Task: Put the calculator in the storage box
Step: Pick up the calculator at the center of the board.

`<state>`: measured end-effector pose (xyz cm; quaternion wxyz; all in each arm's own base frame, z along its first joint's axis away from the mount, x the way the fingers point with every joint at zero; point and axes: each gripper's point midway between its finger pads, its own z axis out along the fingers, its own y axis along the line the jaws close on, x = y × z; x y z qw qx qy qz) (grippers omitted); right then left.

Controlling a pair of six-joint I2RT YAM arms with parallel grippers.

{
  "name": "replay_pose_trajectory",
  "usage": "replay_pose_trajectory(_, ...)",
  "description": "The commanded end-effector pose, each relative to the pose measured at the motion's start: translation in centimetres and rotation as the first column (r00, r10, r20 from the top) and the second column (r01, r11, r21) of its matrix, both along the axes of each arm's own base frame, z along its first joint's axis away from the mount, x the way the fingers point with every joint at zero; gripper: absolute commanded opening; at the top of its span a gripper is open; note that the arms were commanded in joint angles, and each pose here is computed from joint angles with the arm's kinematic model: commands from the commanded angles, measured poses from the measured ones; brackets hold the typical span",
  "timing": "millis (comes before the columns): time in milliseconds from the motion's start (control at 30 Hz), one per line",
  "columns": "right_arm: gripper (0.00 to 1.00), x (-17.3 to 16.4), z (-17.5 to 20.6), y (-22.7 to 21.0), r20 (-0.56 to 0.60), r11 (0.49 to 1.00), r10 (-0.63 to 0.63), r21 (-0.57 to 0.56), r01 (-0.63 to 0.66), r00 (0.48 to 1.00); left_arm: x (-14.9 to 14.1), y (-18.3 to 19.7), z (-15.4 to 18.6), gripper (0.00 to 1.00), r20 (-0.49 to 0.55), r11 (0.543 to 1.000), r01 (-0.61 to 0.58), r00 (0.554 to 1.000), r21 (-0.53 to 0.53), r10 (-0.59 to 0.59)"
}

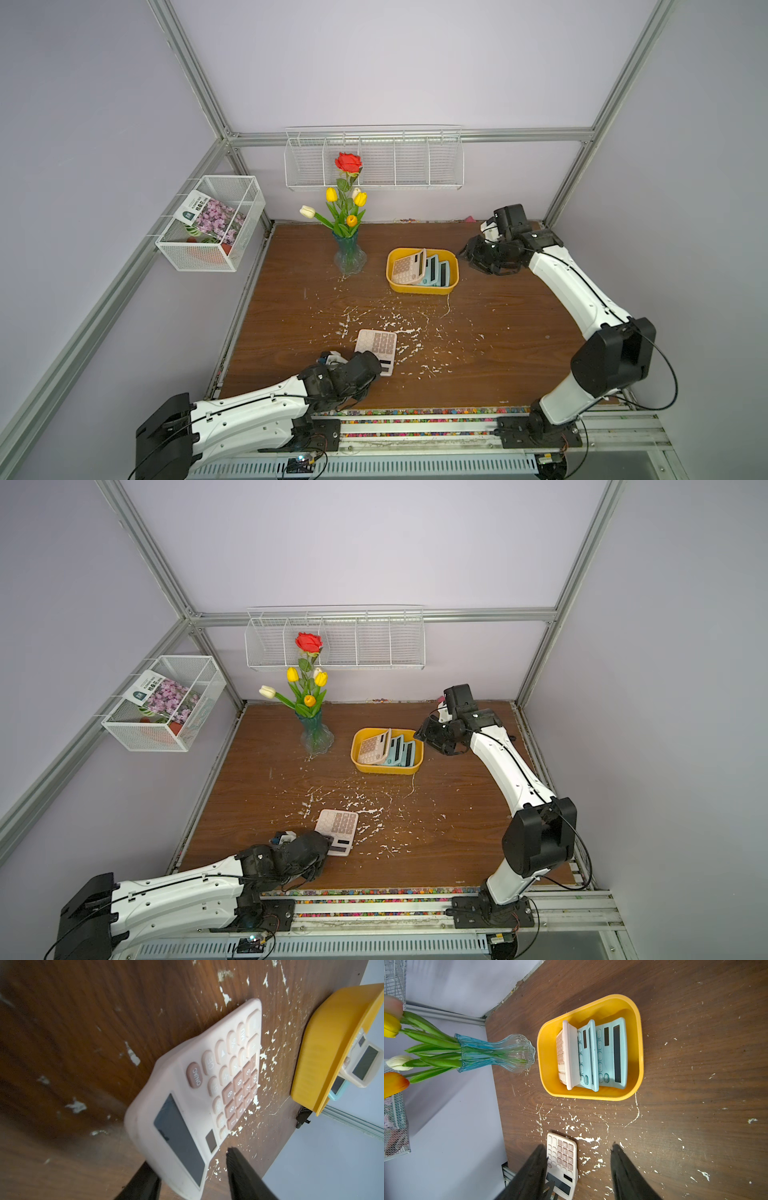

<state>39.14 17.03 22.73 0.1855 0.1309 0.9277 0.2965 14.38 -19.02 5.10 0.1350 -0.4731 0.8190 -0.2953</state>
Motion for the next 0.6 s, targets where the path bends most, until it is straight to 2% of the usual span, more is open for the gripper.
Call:
replay_pose_trajectory(0,0.53,0.1,-0.7,0.3,-0.005,1.0,0.009,-0.004,-0.009,1.0,0.5,-0.2,0.2,0.45,-0.087,0.967,-0.218,0.974,-0.13,0.207)
replay_pose_trajectory(133,0.53,0.1,-0.8,0.3,-0.005,1.0,0.008,-0.001,-0.008,1.0,0.5,-0.1,0.2,0.4,-0.086,0.968,-0.216,0.975,-0.129,0.206)
replay_pose_trajectory(567,0.53,0.1,-1.2,0.3,-0.011,1.0,0.006,0.0,-0.006,1.0,0.3,-0.4,-1.0,0.36,-0.109,0.961,-0.229,0.971,-0.155,0.214)
